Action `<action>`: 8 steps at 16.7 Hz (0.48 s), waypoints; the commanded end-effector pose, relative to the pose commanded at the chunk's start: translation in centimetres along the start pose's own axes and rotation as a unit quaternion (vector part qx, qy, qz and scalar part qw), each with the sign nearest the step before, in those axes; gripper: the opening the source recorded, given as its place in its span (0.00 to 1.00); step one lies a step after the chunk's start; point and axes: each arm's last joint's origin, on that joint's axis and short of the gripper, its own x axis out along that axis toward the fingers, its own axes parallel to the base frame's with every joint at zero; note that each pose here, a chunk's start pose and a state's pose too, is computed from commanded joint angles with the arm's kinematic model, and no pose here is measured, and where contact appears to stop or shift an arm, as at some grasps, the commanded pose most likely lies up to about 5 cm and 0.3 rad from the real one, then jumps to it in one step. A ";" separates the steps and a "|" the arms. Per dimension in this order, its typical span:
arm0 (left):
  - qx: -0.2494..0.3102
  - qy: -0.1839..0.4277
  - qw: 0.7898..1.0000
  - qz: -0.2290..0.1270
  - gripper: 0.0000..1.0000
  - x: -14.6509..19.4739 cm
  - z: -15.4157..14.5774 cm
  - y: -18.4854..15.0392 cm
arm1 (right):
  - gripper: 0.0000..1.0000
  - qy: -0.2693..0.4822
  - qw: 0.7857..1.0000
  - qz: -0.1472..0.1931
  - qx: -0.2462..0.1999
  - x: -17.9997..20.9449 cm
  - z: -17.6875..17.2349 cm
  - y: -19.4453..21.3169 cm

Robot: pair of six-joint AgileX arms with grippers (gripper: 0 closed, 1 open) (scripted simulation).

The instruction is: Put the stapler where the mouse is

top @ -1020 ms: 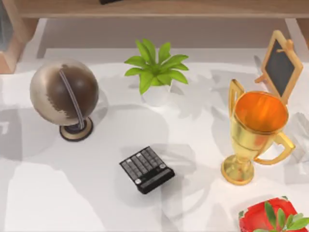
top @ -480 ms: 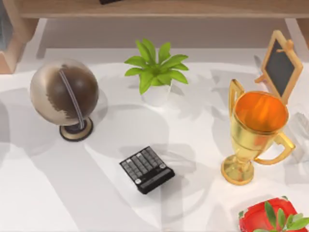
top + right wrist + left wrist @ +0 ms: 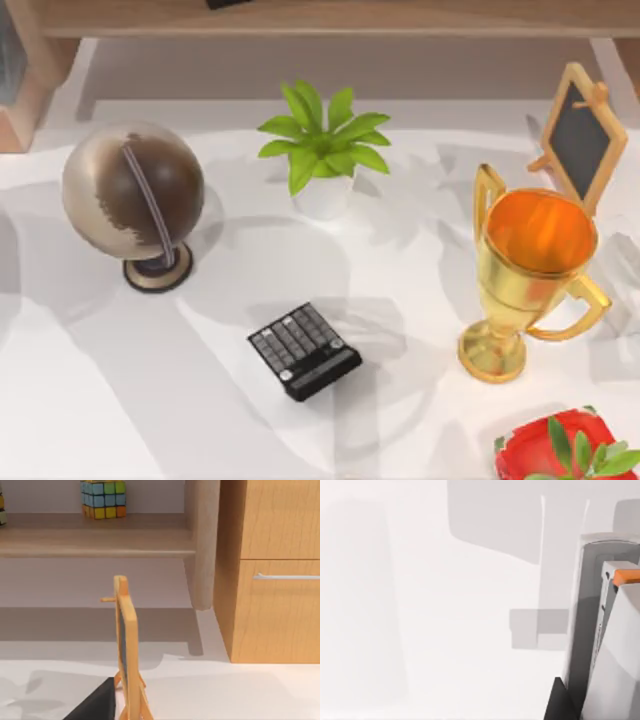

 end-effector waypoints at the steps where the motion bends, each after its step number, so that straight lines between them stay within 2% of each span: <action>1: 0.000 -0.003 1.000 0.002 0.00 -0.1 0.0 0.0 | 1.00 0.000 1.000 0.000 0.000 0.0 0.0 0.0; 8: -0.004 -0.033 0.999 0.015 0.00 -1.2 0.2 0.2 | 1.00 0.000 1.000 0.000 0.000 0.0 0.0 0.0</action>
